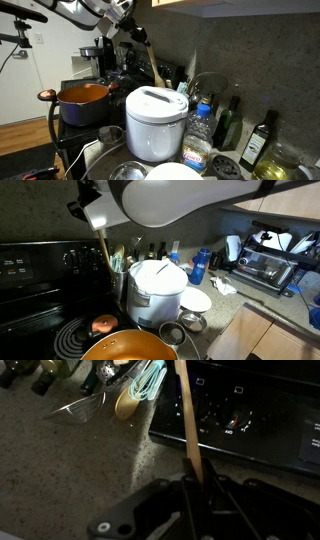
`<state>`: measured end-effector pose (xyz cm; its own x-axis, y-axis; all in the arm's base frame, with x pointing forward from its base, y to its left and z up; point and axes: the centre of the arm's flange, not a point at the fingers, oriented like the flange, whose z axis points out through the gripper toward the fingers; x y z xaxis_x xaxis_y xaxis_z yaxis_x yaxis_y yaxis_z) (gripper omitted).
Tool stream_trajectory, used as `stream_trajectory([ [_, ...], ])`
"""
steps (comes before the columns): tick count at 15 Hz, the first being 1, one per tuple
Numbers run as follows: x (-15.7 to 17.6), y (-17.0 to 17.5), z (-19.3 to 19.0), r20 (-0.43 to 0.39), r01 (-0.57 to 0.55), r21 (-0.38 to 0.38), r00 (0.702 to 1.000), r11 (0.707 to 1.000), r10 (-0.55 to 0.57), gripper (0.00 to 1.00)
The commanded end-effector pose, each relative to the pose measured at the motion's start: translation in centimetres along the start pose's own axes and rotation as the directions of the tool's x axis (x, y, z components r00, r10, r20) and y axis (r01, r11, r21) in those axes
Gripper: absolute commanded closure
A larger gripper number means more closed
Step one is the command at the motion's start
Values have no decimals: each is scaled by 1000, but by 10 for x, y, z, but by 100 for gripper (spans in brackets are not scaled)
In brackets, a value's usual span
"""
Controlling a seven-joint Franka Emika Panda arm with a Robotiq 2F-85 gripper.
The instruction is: Use a wooden spoon to mix in the pot then put the spoon back in the utensil holder
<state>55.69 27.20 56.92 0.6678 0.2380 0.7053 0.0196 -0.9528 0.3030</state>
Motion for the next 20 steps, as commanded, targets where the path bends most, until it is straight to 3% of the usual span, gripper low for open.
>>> stream_trajectory([
  [1, 11, 4, -3, -98, -42, -20, 994, 999, 40, 97],
  [6, 19, 2, -17, -193, -66, -64, 980, 996, 52, 97],
  [11, 17, 7, -12, -218, -85, -96, 974, 992, 62, 97],
  [20, -15, 53, 35, -105, -152, -162, 985, 975, 136, 97],
])
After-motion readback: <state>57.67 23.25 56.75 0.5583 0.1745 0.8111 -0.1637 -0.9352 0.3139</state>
